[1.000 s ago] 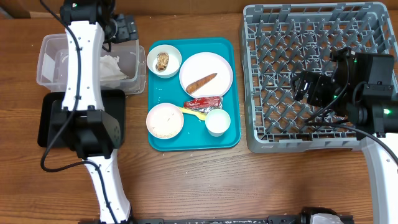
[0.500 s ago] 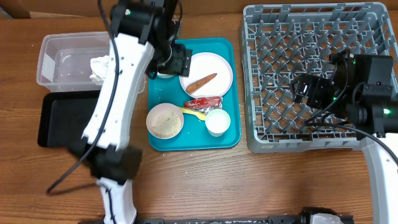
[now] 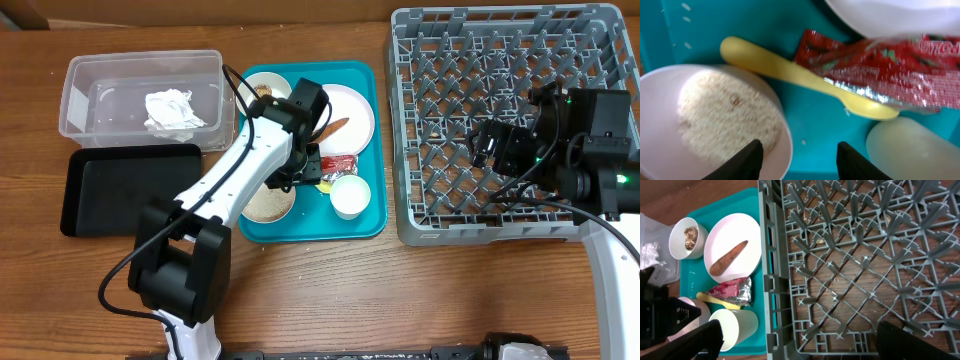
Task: Sort waste into correct bins and load items into the dishwasher
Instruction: 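Reach the left gripper to the rice-filled white bowl and grasp its rim, then carry the bowl left and tip the rice onto the black tray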
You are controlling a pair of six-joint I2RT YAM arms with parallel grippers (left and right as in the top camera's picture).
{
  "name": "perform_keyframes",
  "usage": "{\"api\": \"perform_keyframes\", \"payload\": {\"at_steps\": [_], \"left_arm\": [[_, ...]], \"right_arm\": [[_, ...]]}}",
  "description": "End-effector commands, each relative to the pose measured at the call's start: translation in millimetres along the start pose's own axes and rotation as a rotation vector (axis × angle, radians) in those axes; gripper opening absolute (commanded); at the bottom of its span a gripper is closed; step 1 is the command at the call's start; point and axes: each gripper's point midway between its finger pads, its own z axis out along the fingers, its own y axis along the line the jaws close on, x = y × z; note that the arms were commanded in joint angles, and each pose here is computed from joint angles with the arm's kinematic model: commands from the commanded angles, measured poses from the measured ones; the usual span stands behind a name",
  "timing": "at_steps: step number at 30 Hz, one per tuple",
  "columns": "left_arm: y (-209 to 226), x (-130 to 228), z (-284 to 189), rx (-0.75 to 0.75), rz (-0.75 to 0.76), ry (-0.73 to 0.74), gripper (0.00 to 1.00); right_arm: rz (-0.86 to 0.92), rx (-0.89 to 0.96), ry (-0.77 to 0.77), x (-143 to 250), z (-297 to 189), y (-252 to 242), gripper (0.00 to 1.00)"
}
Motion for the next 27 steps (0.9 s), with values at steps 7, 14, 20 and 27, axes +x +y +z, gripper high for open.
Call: {"api": "perform_keyframes", "payload": {"at_steps": [7,14,20,27], "left_arm": [[11,9,37,-0.011,-0.031,-0.018,0.34],[10,6,28,-0.011,-0.020,-0.016,0.04],[11,-6,-39,-0.020,0.020,0.008,0.04],[60,-25,-147,0.009,0.015,-0.038,0.04]], "right_arm": [[-0.010,-0.009,-0.026,-8,-7,4,1.00],[-0.010,-0.009,-0.026,-8,-7,4,1.00],[-0.010,-0.009,-0.025,-8,-7,4,1.00],[-0.012,-0.011,-0.034,-10,-7,4,1.00]]}}
